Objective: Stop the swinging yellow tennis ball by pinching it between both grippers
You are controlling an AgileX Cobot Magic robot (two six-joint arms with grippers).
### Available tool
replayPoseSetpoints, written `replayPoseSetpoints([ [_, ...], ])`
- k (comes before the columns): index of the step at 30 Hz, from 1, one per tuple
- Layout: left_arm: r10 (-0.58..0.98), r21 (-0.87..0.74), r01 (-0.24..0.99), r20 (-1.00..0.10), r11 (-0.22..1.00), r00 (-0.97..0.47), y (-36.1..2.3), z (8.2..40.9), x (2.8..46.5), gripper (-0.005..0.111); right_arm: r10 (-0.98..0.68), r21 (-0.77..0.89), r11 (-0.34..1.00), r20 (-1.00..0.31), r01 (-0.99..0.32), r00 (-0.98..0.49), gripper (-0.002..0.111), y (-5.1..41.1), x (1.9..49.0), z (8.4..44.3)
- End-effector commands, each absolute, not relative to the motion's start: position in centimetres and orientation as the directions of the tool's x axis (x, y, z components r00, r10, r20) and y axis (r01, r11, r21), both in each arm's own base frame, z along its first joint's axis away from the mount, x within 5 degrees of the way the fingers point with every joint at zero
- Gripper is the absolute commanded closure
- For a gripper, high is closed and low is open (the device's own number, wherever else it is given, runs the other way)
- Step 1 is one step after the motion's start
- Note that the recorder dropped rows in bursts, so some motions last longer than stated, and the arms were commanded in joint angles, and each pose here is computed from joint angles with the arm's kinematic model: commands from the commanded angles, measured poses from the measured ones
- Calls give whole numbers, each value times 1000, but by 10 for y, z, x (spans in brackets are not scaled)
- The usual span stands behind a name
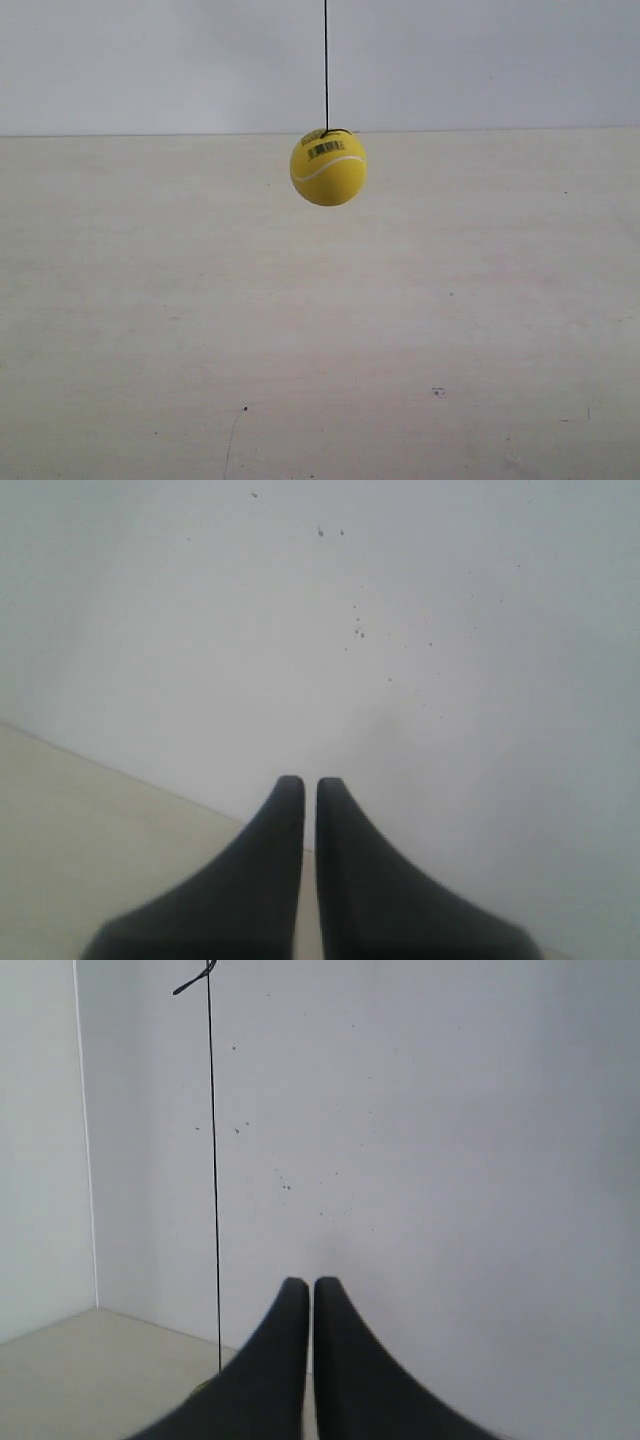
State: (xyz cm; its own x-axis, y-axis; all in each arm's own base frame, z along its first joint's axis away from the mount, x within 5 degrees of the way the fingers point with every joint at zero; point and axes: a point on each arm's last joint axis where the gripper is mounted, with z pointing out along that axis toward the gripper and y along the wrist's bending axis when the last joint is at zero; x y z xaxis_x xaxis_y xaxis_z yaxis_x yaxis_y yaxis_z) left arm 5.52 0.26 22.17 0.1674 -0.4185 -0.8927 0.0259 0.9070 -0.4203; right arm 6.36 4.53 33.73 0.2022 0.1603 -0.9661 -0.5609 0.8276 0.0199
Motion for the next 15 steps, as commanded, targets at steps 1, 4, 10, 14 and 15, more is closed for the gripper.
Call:
replayPoseSetpoints([
  [1,-383,-385,25,-905,923,184,3,222,55,102,164,18,826,-964,-563,209,108,45,62,338],
  [4,-327,-330,16,-925,944,191,3,222,55,102,164,18,826,-964,-563,209,108,45,62,338],
  [10,-109,-113,-40,-989,993,102,3,214,56,102,166,20,826,-964,-564,208,108,45,62,338],
  [14,8,9,-54,-1000,999,-17,3,204,56,102,164,18,826,-964,-563,209,108,45,62,338],
  [15,29,30,-53,-999,998,-37,3,202,56,102,164,18,826,-964,-563,209,108,45,62,338],
])
